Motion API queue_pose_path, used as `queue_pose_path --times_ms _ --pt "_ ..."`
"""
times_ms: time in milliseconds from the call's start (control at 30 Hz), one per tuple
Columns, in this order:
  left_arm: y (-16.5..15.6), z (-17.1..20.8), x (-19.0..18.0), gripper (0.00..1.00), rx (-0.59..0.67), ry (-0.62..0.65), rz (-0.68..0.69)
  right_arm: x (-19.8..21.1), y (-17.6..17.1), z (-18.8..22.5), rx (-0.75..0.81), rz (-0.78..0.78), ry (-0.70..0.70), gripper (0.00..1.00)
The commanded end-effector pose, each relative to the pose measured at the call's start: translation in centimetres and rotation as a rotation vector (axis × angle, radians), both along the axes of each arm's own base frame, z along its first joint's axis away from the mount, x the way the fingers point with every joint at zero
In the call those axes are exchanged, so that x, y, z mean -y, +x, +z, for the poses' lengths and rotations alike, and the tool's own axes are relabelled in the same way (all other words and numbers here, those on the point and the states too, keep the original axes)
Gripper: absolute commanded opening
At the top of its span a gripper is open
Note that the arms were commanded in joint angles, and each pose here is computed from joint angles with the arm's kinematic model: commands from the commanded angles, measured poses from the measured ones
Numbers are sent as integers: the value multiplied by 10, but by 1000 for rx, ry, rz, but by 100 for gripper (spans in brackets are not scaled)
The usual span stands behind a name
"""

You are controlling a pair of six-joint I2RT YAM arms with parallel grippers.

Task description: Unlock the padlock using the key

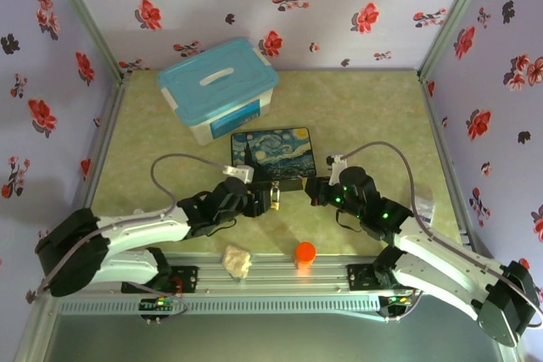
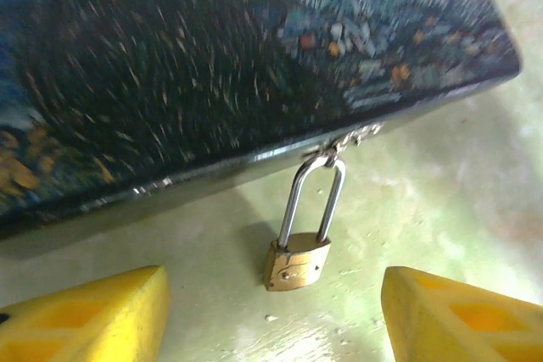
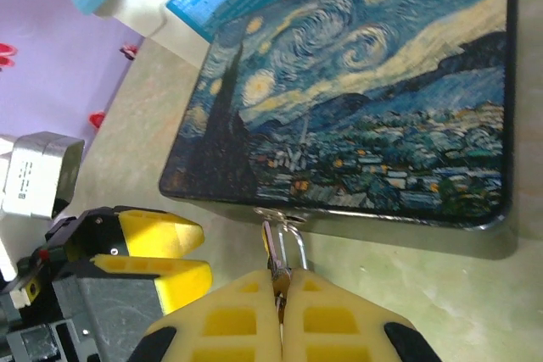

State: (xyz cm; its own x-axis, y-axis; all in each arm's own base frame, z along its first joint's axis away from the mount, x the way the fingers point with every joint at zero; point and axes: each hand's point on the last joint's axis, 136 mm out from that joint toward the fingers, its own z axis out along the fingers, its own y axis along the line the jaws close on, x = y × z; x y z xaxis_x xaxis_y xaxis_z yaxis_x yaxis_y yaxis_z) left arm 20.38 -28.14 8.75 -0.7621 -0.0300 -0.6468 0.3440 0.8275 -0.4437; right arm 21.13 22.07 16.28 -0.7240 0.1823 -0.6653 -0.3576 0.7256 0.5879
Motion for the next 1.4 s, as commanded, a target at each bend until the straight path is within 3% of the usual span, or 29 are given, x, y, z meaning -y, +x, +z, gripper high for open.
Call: queue_pose_path --times_ms 0,300,467,667,1100,1367 --pt "10 2 10 67 76 12 6 5 2 -4 10 -21 -17 0" --pt "6 -34 42 63 54 34 -129 4 4 -4 16 -9 -45 0" --pt "10 -49 40 53 35 68 -108 4 4 -5 7 -15 -28 0" --pt "12 -62 49 55 25 69 -126 8 1 -9 3 -23 -38 0" --pt "9 -64 60 34 -7 11 -131 11 -1 -18 -15 -38 -37 0" --pt "8 -41 63 25 -36 -149 -64 12 -1 -23 -30 -45 -27 0"
